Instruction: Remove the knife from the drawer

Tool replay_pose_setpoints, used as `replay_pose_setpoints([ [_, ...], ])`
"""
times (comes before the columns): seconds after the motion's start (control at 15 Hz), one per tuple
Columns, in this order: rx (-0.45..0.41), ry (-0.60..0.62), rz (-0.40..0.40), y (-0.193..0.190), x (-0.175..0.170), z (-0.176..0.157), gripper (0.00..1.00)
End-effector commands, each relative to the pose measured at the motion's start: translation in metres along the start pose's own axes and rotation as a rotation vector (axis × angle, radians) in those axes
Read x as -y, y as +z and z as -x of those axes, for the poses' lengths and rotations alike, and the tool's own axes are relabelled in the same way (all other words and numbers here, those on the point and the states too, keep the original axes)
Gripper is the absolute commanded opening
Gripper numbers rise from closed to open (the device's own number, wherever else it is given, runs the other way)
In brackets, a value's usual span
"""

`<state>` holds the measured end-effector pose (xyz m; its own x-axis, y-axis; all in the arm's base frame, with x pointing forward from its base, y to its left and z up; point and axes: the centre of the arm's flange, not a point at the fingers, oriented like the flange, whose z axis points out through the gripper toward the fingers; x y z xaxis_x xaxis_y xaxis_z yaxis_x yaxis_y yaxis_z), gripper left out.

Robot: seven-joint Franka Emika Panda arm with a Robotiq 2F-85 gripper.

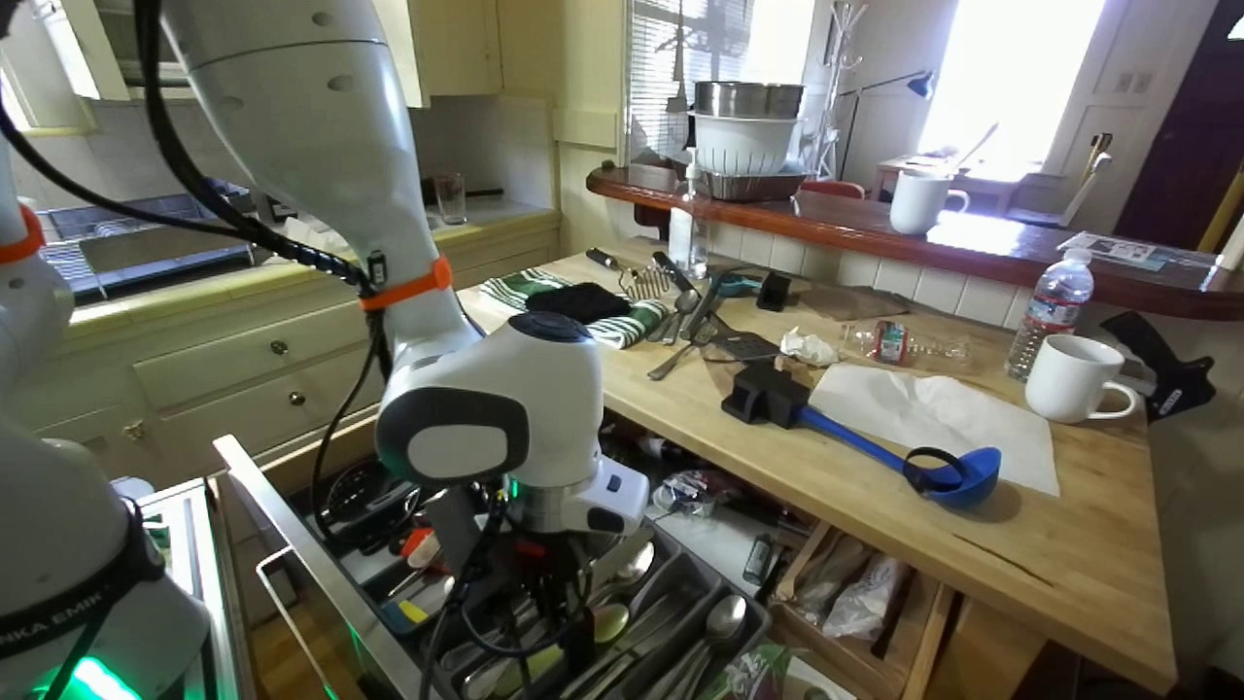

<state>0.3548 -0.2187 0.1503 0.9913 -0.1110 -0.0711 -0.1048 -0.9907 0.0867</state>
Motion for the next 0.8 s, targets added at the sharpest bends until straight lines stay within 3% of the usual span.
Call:
replay_pose_setpoints([
  [0.0, -0.049, 0.005, -0.007, -0.039, -0.01, 0.024, 0.0],
  [0.47, -0.054, -0.017, -0.023, -0.109, -0.016, 0.032, 0.0],
  [0.73, -0.072, -0.121, 0.023, -0.168, -0.014, 0.021, 0.0],
])
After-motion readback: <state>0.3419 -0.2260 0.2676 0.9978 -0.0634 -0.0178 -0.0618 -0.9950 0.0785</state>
